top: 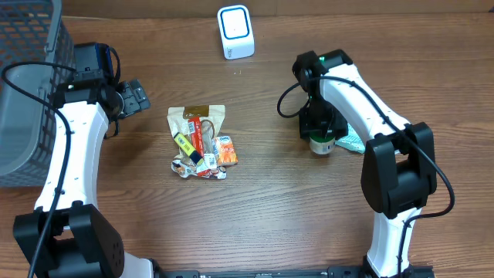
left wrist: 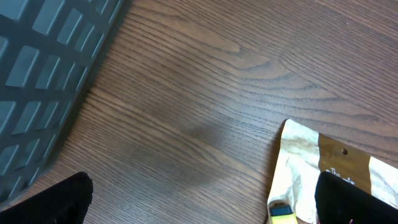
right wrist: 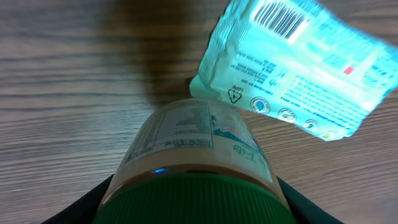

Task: Scan the item barcode
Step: 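Carry the jar back right and lower it beside the wipes packet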

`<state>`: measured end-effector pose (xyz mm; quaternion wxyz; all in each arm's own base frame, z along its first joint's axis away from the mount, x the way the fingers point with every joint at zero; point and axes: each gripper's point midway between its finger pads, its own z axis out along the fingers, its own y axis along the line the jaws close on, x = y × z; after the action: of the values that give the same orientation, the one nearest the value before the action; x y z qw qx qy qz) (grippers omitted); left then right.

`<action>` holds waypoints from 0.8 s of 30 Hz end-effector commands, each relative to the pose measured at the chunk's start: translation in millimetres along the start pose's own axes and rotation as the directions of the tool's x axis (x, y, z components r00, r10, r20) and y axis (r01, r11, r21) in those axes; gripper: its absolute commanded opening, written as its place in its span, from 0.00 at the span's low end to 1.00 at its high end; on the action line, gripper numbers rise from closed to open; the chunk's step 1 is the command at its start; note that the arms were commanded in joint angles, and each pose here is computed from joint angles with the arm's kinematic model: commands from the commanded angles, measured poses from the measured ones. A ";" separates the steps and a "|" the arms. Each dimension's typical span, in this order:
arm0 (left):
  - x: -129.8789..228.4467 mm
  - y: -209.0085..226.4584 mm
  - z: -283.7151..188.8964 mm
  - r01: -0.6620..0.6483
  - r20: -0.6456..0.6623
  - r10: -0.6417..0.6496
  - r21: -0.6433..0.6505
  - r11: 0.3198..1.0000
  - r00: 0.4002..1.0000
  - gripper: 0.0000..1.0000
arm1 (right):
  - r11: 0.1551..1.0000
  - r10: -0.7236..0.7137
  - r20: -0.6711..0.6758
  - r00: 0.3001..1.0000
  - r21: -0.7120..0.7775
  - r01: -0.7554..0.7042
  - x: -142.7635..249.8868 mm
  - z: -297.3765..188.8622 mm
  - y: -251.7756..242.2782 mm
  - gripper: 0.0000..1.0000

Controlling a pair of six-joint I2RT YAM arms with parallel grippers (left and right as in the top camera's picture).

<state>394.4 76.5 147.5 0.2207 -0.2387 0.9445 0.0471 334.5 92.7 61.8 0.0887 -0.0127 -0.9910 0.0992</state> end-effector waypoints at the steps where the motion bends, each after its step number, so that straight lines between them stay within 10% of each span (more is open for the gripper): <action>1: -7.3 -2.1 -9.1 -0.015 0.029 0.015 0.014 1.000 0.999 1.00 | 1.000 0.016 0.006 1.000 0.007 -0.016 0.7 2.7 -4.9 0.04; 24: -7.3 -2.1 -9.1 -0.015 0.029 0.015 0.014 1.000 0.999 1.00 | 0.997 0.060 0.097 0.993 0.042 -0.065 -27.0 26.2 -28.5 0.04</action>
<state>394.4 76.5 147.7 0.2209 -0.2388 0.9444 0.0473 350.5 79.3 35.0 0.0486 -0.0193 -0.9929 0.1068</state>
